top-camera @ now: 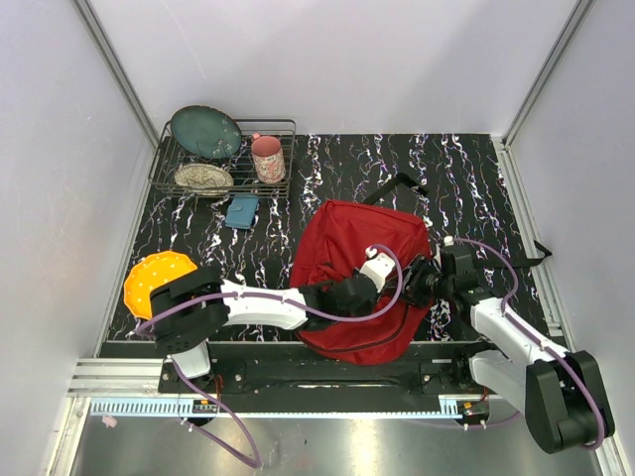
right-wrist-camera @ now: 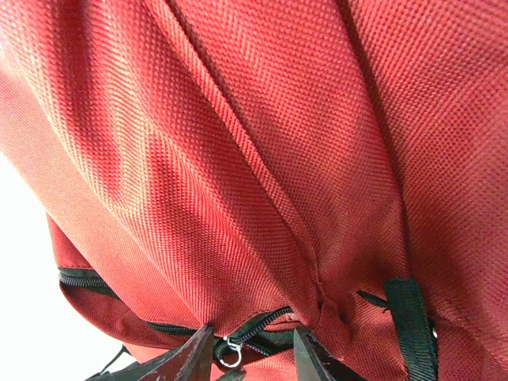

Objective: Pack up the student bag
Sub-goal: Unzip the student bag at the center of the board.

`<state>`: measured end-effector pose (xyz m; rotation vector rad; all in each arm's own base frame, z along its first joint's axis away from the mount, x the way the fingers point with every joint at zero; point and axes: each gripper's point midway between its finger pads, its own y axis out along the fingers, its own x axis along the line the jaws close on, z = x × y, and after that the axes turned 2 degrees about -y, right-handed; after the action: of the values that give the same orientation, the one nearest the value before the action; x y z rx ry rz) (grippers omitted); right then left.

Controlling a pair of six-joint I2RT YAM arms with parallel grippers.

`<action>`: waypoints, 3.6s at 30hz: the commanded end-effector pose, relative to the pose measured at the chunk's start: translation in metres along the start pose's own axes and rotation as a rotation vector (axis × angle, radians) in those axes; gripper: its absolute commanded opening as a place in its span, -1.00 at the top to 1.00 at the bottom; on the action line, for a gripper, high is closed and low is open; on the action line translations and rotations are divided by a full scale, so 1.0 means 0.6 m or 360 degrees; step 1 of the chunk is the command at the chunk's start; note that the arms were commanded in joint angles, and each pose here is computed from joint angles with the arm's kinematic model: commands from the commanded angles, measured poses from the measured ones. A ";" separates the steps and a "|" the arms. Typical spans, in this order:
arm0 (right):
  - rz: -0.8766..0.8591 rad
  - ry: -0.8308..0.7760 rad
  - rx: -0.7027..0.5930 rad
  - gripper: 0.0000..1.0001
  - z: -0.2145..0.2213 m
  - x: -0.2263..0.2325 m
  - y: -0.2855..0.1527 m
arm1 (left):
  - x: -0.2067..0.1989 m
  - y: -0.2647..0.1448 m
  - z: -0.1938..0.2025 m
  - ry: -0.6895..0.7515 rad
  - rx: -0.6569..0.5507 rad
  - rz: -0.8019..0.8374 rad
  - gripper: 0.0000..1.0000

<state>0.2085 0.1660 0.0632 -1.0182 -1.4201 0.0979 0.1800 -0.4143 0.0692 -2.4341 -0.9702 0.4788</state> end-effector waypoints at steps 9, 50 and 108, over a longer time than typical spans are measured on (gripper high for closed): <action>0.0004 -0.0055 0.0248 0.03 0.057 -0.016 0.009 | 0.015 0.001 0.100 0.0046 0.0315 -0.0041 1.00; -0.0033 -0.0114 0.0187 1.00 0.035 0.004 0.035 | 0.080 -0.025 0.101 -0.0058 0.0287 -0.0353 1.00; 0.0379 -0.0017 0.0109 0.12 0.037 -0.104 0.049 | 0.171 -0.070 -0.046 -0.0105 0.0040 -0.0456 1.00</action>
<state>0.2150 0.1892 0.0422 -0.9572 -1.4551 0.1567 0.2039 -0.3528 0.0781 -2.2727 -1.1426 0.5765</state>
